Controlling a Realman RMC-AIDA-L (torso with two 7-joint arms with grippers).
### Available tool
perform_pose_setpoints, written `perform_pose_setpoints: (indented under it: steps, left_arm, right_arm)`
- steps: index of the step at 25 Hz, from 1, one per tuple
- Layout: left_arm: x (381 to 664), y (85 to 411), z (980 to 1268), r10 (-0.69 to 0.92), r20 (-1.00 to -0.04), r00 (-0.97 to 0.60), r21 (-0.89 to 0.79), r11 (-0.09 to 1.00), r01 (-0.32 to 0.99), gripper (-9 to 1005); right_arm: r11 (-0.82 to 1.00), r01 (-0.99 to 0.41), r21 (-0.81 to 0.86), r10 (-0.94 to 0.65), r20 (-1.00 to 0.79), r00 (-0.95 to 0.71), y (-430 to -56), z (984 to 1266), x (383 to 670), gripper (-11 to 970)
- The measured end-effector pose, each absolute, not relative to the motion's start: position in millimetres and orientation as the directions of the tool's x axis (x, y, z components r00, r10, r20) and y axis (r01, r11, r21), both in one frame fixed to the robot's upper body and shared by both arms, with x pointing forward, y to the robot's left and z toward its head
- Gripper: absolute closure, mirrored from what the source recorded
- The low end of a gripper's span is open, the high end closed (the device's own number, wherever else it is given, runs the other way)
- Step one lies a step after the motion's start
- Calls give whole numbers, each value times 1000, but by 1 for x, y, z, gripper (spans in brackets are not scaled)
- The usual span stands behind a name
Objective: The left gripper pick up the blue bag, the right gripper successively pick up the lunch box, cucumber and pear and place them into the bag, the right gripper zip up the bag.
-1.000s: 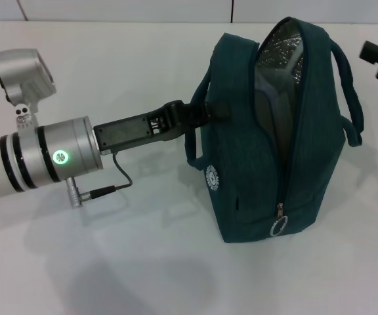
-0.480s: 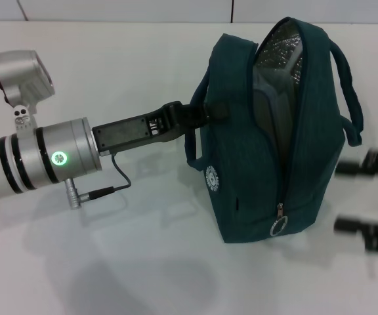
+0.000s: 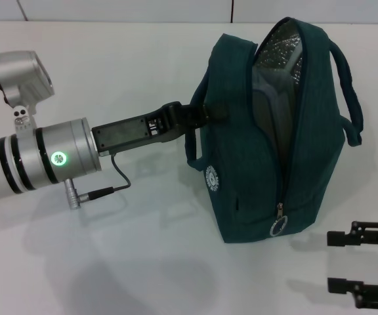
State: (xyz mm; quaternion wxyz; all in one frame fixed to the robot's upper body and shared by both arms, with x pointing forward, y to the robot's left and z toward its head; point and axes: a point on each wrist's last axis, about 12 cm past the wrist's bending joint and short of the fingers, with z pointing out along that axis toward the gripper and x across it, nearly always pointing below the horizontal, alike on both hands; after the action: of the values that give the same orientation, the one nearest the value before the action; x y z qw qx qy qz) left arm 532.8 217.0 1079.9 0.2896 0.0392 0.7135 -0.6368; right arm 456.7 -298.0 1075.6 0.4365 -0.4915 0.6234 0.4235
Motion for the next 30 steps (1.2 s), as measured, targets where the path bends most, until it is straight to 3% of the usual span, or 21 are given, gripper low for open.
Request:
perform_pose_setpoints:
  steps: [14, 30]
  left_arm:
    - [534, 217, 1080, -318, -466, -826, -885, 189, 426, 906]
    - [535, 217, 1081, -322, -469, -822, -883, 189, 429, 898]
  right_arm:
    - [277, -950, 145, -150, -970, -192, -279, 1048, 470, 345]
    - [257, -953, 159, -206, -955, -215, -256, 1036, 478, 348]
